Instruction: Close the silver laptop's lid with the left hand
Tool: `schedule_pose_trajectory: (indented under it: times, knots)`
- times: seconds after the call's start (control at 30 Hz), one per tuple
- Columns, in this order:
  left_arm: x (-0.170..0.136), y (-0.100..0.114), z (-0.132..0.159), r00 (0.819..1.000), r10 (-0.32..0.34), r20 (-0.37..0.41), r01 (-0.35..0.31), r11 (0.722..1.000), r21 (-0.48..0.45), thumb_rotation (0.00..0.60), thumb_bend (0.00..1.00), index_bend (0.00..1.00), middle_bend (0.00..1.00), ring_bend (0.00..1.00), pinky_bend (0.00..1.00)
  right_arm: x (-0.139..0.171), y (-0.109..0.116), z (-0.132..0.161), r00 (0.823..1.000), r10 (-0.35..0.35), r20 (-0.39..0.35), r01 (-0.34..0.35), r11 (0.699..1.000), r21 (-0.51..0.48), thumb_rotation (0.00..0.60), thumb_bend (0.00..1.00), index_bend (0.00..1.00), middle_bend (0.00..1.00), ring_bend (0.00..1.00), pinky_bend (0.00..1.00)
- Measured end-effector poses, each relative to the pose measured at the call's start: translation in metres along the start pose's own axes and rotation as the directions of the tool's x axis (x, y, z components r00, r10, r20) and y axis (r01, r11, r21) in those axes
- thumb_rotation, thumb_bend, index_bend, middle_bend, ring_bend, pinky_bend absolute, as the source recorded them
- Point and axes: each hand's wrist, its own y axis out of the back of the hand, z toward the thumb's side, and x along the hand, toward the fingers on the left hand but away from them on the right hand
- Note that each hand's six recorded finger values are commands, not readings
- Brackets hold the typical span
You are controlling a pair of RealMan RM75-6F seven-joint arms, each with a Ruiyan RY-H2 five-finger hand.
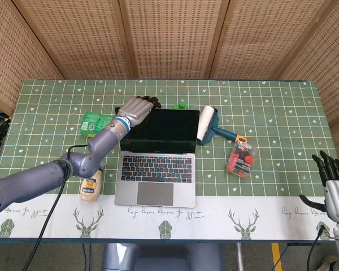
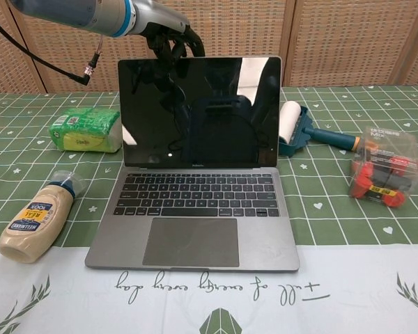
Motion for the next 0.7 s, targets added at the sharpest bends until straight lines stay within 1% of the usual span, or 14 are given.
schedule_pose_trajectory:
  times: [0.2, 0.3, 0.5, 0.7]
  knots:
    - [-0.001, 0.004, 0.001, 1.0, 0.011, -0.003, -0.011, 1.0, -0.009, 0.6, 1.0, 0.38, 0.27, 0.26, 0.28, 0.0, 0.002, 0.0, 1.0, -0.007, -0.001, 0.007, 1.0, -0.001, 0.6, 0.04, 0.0, 0.0, 0.0, 0.0]
    - [-0.003, 0.005, 0.001, 1.0, 0.015, -0.002, -0.015, 1.0, -0.022, 0.6, 1.0, 0.41, 0.31, 0.28, 0.3, 0.001, 0.002, 0.001, 1.0, -0.006, -0.005, 0.006, 1.0, -0.001, 0.6, 0.04, 0.0, 0.0, 0.0, 0.0]
    - [-0.01, 0.01, 0.005, 1.0, 0.022, 0.019, -0.021, 0.999, -0.038, 0.6, 1.0, 0.44, 0.34, 0.31, 0.32, 0.002, 0.002, 0.003, 1.0, -0.008, -0.012, 0.008, 1.0, -0.002, 0.6, 0.04, 0.0, 0.0, 0.0, 0.0]
    - [-0.022, 0.015, 0.017, 0.997, 0.028, 0.066, -0.025, 0.999, -0.048, 0.6, 1.0, 0.44, 0.34, 0.31, 0.32, 0.004, 0.003, 0.005, 1.0, -0.01, -0.019, 0.01, 1.0, -0.003, 0.6, 0.04, 0.0, 0.0, 0.0, 0.0]
